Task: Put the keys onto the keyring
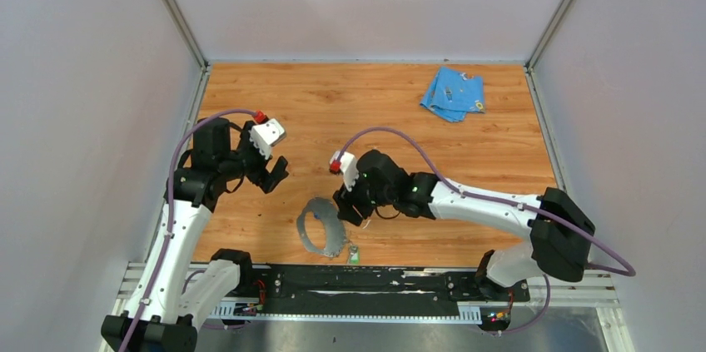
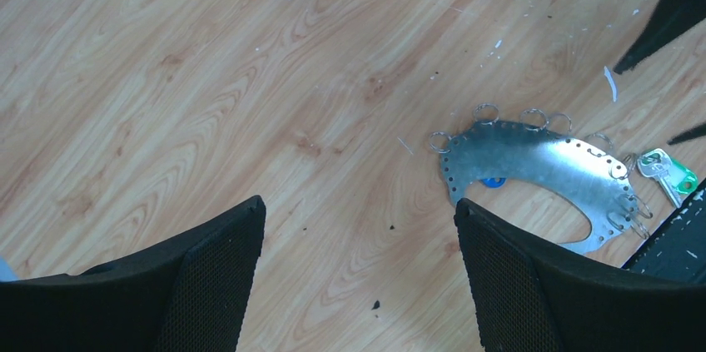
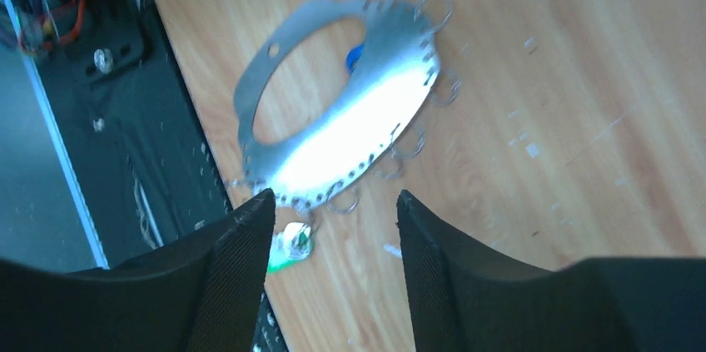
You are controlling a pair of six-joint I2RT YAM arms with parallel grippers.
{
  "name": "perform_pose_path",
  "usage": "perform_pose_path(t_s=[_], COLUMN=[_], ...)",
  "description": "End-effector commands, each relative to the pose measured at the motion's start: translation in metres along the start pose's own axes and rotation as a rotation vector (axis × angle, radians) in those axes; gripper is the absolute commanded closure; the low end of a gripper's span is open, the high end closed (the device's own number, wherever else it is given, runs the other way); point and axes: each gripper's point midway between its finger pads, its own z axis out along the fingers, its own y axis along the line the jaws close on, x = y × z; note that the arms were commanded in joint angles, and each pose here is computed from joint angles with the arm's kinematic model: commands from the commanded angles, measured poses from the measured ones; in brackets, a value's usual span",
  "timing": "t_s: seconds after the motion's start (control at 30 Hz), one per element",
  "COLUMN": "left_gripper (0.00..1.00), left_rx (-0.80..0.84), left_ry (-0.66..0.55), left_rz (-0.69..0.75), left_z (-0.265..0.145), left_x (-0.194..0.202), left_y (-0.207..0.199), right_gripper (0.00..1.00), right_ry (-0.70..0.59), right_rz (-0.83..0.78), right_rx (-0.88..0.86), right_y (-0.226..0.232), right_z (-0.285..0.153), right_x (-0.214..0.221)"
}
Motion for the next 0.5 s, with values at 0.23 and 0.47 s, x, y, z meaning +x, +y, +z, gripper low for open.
perform_pose_path(t_s=[0.23,0.47], left_gripper=[0.13,0.13], left_rx=[0.032,0.014], left_ry=[0.005,-0.006], left_rz=[-0.021,-0.013], left_z=[0.003,-0.001], left_x=[-0.001,-0.006], left_y=[-0.002,0.0], right_gripper=[0.3,0.41], right_ry=[0.204,0.27], right_rz=[-0.059,-0.041], right_rx=[-0.065,-0.008], right_y=[0.035,0.027], right_z=[0.015,0.033], right_x=[0.093,0.112])
